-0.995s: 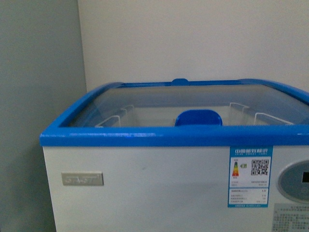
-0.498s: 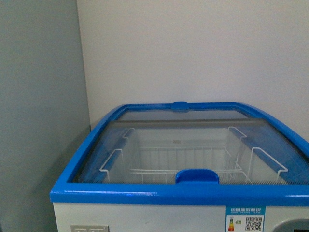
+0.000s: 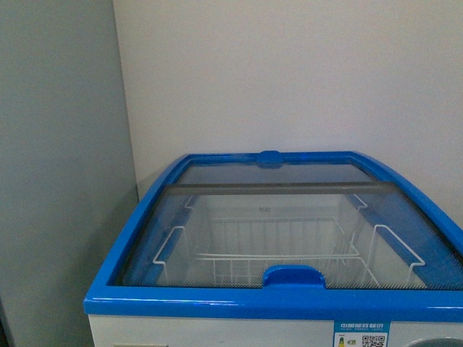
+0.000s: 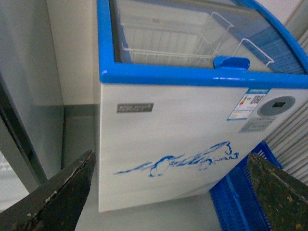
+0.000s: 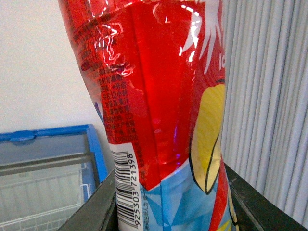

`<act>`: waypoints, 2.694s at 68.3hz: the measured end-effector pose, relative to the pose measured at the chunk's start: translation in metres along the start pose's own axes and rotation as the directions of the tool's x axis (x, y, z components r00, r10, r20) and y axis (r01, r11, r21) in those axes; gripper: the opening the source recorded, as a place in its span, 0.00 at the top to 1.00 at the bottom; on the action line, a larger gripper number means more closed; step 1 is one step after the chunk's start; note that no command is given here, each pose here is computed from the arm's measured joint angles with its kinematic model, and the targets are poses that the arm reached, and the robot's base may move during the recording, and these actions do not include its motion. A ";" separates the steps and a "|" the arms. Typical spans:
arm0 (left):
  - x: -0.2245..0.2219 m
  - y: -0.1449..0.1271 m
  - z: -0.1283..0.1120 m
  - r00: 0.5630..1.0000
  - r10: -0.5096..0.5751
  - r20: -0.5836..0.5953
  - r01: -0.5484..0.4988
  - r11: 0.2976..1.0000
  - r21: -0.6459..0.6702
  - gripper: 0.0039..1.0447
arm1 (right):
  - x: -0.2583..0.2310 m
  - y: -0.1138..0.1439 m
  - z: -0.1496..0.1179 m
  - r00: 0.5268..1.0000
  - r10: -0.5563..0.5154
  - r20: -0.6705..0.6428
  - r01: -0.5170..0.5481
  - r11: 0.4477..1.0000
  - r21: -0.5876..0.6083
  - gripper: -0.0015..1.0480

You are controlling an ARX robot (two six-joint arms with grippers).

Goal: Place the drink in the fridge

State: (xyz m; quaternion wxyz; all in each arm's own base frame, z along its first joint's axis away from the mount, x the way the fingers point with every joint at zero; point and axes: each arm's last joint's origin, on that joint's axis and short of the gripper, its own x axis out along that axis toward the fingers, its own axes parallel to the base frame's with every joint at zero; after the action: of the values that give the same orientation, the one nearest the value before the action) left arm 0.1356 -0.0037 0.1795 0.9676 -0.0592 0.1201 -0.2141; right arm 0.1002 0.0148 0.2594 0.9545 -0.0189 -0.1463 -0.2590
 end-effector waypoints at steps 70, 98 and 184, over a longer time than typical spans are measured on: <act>0.236 -0.073 0.113 0.823 -0.545 -0.160 0.466 0.485 0.740 0.08 | 0.000 0.000 0.000 1.000 0.001 0.000 -0.001 1.000 0.000 0.59; 0.280 -0.082 0.092 0.764 -0.529 -0.370 0.594 0.353 0.723 0.08 | 0.000 0.000 0.000 1.000 0.001 0.000 -0.001 1.000 0.000 0.59; 0.349 -0.080 0.059 0.764 -0.444 -0.468 0.613 0.273 0.742 0.08 | 0.000 0.000 0.000 1.000 0.001 0.000 -0.001 1.000 0.000 0.59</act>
State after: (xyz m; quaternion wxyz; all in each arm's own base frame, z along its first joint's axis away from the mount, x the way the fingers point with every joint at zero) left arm 0.4261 -0.2217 0.1774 0.7160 0.4173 0.0492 -0.5574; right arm 0.1002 0.0149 0.2594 0.9547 -0.0190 -0.1464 -0.2583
